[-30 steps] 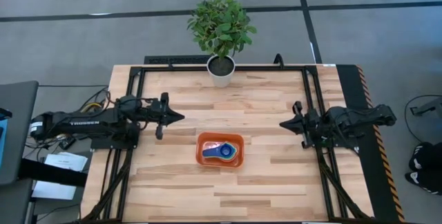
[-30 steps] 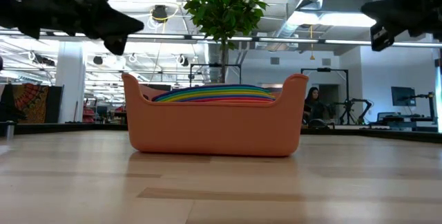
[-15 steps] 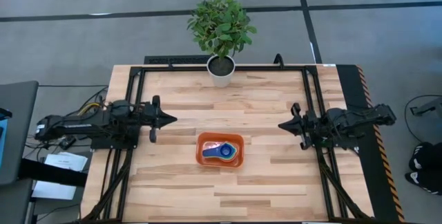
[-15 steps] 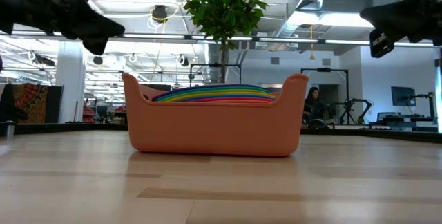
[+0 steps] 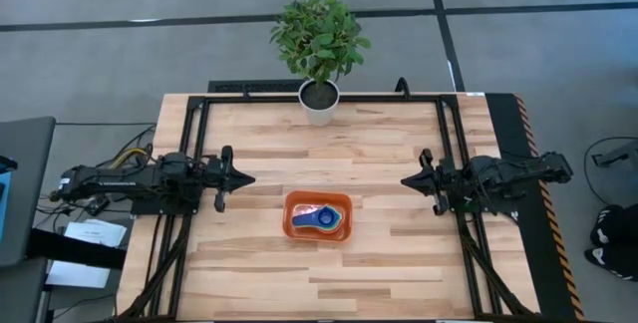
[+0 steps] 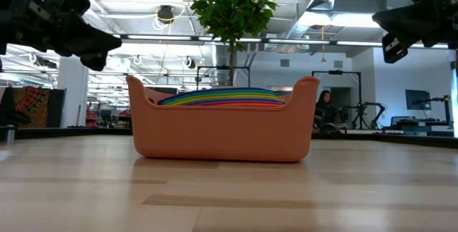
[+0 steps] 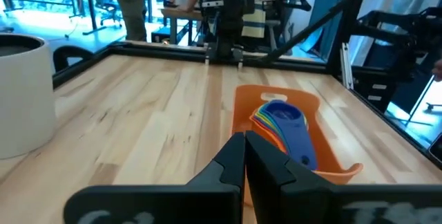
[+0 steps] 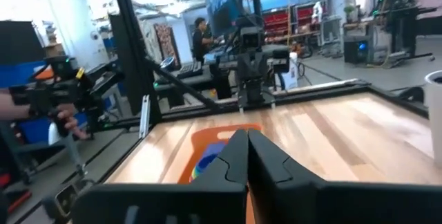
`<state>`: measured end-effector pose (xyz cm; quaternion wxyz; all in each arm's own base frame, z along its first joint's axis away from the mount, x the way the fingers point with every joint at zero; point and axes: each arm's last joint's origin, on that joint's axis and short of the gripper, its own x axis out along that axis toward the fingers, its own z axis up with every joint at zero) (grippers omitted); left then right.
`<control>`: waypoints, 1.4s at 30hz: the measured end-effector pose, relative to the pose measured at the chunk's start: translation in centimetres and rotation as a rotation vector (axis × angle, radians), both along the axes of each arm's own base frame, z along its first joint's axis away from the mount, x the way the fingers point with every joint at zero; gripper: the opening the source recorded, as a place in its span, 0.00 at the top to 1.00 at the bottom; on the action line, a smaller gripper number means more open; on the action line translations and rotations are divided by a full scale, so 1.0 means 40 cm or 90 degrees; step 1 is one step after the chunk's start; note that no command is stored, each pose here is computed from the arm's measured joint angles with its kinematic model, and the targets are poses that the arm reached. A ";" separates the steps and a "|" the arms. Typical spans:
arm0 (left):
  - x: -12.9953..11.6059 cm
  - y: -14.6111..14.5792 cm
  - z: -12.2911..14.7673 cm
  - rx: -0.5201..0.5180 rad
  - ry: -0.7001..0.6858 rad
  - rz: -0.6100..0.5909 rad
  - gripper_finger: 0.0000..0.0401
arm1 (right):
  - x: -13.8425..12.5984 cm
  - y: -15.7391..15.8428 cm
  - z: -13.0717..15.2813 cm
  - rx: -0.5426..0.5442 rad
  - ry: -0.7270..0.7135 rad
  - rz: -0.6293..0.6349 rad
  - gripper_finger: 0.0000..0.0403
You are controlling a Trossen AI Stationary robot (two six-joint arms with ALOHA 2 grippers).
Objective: Nest measuring cups in basket
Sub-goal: Return to Home Position
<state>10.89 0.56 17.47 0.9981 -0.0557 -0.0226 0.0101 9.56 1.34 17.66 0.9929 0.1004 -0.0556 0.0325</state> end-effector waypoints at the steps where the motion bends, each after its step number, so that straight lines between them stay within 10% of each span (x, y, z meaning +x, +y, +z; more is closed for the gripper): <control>1: -0.004 0.000 0.000 0.000 -0.001 0.000 1.00 | 0.000 0.001 -0.002 -0.002 0.006 0.007 0.96; 42: -0.027 0.005 -0.018 0.046 0.018 0.043 1.00 | 0.003 -0.004 -0.020 -0.047 0.048 -0.008 0.84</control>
